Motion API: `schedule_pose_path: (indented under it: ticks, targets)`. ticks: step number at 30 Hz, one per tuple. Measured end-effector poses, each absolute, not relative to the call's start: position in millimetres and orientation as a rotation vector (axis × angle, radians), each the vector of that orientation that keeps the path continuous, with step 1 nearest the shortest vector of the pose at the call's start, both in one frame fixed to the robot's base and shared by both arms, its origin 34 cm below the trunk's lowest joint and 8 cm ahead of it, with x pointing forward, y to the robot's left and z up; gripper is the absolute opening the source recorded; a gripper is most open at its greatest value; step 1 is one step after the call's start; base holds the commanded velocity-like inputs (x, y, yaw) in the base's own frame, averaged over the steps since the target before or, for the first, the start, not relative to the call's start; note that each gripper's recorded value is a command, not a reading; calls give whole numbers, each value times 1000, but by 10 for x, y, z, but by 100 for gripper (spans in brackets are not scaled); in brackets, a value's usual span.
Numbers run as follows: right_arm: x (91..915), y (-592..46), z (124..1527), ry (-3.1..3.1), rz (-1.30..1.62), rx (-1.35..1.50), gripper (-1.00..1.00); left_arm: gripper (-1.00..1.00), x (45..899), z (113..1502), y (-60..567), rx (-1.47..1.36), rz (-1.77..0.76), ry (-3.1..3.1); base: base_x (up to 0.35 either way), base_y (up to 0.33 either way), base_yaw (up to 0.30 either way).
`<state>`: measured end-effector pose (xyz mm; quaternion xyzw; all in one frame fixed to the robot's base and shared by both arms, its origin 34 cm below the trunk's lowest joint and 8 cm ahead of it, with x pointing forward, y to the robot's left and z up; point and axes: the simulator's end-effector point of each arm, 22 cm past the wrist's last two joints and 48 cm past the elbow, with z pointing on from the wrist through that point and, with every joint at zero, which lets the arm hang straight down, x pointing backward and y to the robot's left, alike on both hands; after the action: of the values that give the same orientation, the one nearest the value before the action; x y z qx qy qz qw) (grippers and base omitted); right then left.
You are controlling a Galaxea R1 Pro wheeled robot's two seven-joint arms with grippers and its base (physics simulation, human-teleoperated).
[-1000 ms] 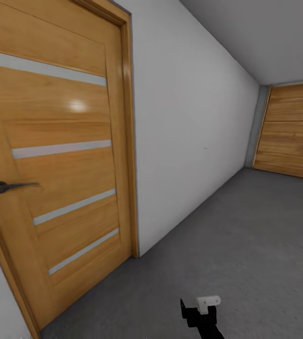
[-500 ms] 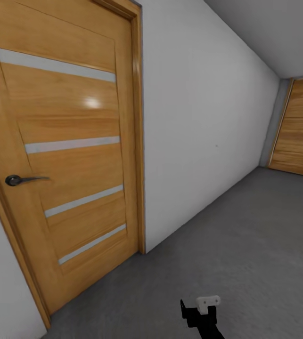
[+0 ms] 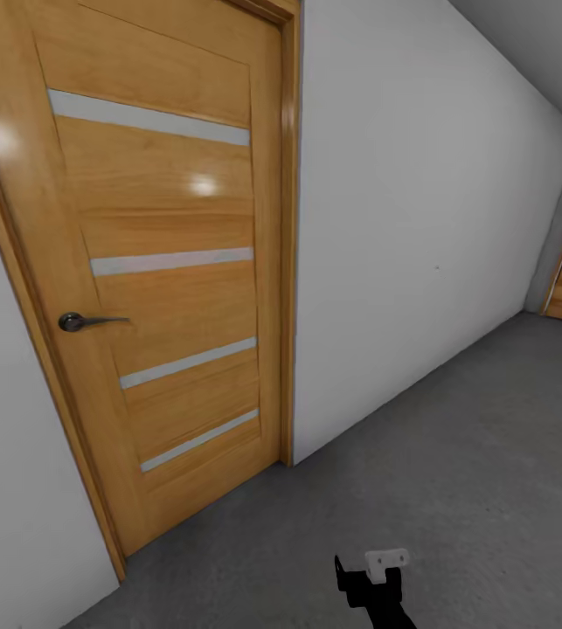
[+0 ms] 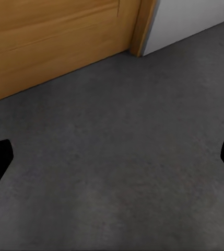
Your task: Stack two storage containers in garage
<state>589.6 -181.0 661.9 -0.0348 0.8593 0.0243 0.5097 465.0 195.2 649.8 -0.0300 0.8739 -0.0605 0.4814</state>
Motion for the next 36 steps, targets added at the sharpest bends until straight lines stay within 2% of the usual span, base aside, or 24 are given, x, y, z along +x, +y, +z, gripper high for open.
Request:
schedule_pose_path:
  ticks: [13,36]
  targets:
    - [5871,-1811,6553,2084,58,-84,100,100,4621,6447,1948,-74,-148,2146,0,-43,235]
    - [5828,-1811,6443,2109,59,-84,100,100,4575,6367,1947,-76,-148,2171,0,-284,236]
